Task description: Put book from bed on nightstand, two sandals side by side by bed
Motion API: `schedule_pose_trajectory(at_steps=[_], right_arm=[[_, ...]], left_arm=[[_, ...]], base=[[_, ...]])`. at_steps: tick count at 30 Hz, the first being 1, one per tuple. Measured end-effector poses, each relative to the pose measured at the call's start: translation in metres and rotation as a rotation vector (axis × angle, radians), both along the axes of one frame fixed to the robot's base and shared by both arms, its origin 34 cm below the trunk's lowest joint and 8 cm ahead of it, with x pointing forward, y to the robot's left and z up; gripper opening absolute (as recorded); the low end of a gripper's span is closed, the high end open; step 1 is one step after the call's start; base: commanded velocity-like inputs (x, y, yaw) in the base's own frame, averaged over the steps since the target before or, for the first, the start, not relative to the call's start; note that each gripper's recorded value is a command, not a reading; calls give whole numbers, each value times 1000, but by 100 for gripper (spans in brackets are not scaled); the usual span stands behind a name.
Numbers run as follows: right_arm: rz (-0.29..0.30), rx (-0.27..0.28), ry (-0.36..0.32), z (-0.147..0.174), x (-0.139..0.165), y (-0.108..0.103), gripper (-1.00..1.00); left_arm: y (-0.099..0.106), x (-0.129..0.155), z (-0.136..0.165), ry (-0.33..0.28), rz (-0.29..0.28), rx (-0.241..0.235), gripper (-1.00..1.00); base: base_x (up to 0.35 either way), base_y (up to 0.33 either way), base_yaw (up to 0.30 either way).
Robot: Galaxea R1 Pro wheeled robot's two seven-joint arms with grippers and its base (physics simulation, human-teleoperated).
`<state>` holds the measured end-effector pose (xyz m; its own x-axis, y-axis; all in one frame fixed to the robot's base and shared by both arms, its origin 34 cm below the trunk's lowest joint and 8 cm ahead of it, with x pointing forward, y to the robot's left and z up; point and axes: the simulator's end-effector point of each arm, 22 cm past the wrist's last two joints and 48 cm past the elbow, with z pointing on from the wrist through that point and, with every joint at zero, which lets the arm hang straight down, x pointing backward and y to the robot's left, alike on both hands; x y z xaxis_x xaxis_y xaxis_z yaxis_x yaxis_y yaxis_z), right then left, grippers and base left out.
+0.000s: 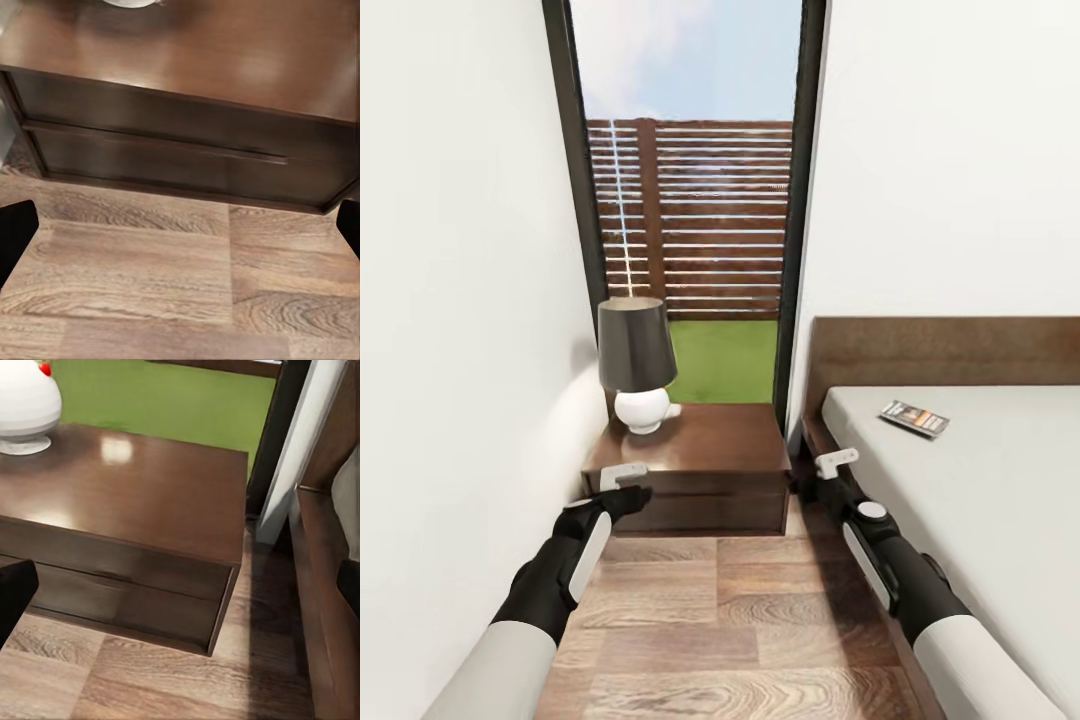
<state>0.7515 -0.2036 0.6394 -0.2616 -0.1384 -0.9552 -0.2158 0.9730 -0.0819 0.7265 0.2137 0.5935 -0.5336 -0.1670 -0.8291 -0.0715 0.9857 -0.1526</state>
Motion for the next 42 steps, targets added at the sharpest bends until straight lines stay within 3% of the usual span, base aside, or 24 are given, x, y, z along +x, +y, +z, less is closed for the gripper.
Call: schedule_pose_trajectory(at_steps=[8,25,42], right_arm=[[-26,18,-8,23,7,-11,100],[-38,9,-12,61,16,-21,100],[-35,11,-8,95,23,-20,100]], left_arm=[[0,5,19,-3,-2,-1,100],[1,13,55,0,-1,1,100],[3,21,93,-6,1,4,100]], base=[[46,0,0],[296,0,0],[17,0,-81]])
